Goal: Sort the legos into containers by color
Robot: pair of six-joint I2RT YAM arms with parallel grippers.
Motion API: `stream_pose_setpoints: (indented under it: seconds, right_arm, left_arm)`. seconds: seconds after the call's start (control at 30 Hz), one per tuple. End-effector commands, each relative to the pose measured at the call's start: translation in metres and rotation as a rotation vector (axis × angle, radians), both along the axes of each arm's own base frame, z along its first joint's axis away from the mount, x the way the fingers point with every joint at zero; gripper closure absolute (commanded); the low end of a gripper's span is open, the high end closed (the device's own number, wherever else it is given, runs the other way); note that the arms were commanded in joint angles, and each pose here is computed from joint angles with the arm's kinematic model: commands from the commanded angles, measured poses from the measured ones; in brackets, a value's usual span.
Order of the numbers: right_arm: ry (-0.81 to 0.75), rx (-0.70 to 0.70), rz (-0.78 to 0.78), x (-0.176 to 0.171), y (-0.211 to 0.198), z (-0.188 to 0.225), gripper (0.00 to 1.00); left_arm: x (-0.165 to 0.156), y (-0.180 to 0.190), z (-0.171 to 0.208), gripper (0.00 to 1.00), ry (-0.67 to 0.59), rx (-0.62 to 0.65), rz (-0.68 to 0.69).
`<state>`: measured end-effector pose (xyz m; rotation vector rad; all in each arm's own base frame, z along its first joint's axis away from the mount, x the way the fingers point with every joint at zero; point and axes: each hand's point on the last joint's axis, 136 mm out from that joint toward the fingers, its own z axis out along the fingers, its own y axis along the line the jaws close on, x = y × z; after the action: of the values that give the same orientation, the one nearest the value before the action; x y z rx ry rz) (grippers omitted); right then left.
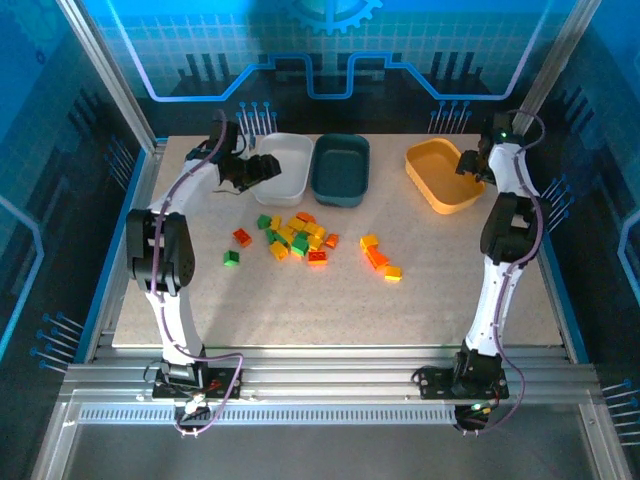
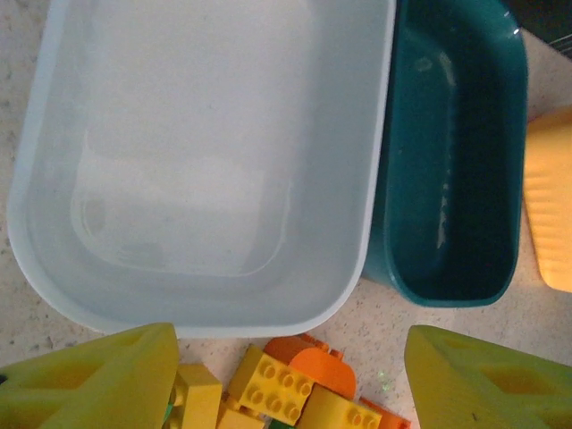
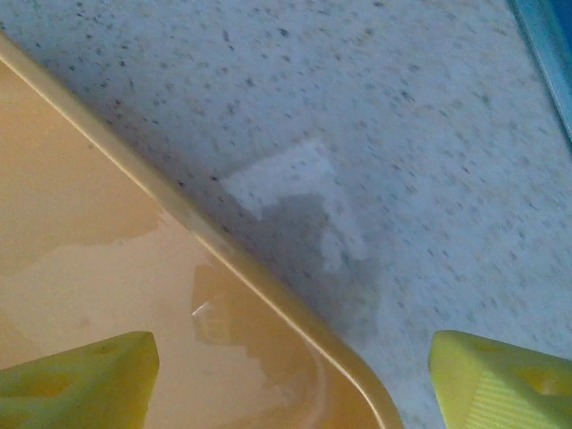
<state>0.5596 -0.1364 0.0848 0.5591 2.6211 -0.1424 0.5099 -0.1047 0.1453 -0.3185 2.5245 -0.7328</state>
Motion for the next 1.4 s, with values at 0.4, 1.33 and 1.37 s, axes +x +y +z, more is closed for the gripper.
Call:
stream_pose_setpoints:
  seconds: [0.4, 1.33, 1.37]
  right_arm:
    - [0.094, 0.132, 0.086, -0.015, 0.029, -0.032, 0.42]
    - [0.058, 0.281, 0.164, -0.034, 0.105, -0.036, 0.48]
    - [0.069, 0.269, 0.173, -0.034, 0.107, -0.040, 0.52]
  left_arm:
    - [-0.023, -0.006, 0.002, 0.30, 0.021, -0.027, -0.031]
    - [-0.043, -0.008, 0.019, 0.30, -0.003, -0.060, -0.018]
    - [-0.044, -0.008, 0.019, 0.30, -0.004, -0.057, -0.017]
